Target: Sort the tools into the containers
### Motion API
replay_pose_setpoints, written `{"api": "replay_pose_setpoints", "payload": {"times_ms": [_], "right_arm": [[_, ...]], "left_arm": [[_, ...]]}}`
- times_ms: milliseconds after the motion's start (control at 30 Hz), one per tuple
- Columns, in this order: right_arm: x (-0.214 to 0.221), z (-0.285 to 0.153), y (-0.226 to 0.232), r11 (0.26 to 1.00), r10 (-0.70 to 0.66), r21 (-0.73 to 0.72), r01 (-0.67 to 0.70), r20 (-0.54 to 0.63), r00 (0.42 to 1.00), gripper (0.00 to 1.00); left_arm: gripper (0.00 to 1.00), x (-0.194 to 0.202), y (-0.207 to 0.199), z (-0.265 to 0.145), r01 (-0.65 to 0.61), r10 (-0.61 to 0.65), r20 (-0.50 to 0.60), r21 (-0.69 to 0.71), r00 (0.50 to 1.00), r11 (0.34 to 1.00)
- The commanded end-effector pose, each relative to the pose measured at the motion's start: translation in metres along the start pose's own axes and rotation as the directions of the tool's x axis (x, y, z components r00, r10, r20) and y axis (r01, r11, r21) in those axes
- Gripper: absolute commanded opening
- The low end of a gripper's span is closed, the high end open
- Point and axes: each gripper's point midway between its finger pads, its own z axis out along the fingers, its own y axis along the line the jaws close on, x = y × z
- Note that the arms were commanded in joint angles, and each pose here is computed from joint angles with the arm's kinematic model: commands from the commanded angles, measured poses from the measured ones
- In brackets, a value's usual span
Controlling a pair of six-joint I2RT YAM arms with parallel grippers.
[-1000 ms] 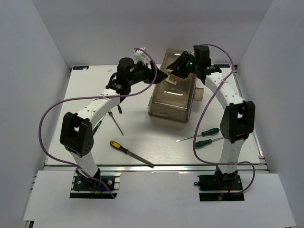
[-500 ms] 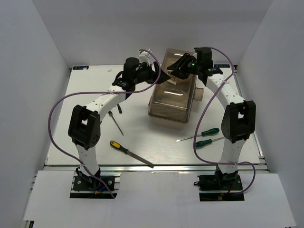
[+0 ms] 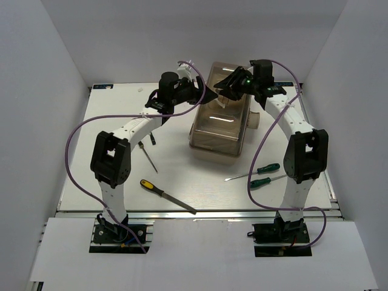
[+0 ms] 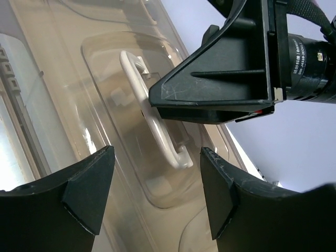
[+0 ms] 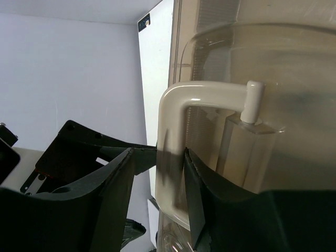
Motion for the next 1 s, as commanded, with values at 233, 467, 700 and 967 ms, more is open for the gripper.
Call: {"api": "replay_pose_setpoints", "payload": {"times_ms": [233,467,700,967], "right_arm": [[0.01,-0.02,0.043,0.991,-0.059,-0.123,0.056,-0.017,0.998,0.47],[0.009,-0.022,0.044,0.99,-0.064,-0.129,0.061,-0.013,0.998,0.47],[0.005,-0.033,0.044,0.954,-0.275,-0.115,0.279,0.046,0.96,0.62],[-0.025,-0.081,0.005,0.902,-0.431,0.093,0.421,0.145,0.891,0.63]], "left_arm": [[0.71,0.007,-0.043,0.014,0.017,-0.009,-0.051,0.143,0.999,0.99],[0.55,0.026,-0.039,0.022,0.046,-0.036,-0.102,0.106,0.994,0.993],[0.45,0.025,-0.013,0.034,0.068,-0.07,-0.077,-0.028,0.995,0.997],[0.38,0.015,0.007,0.047,0.118,-0.123,-0.025,-0.153,0.992,0.981]]}}
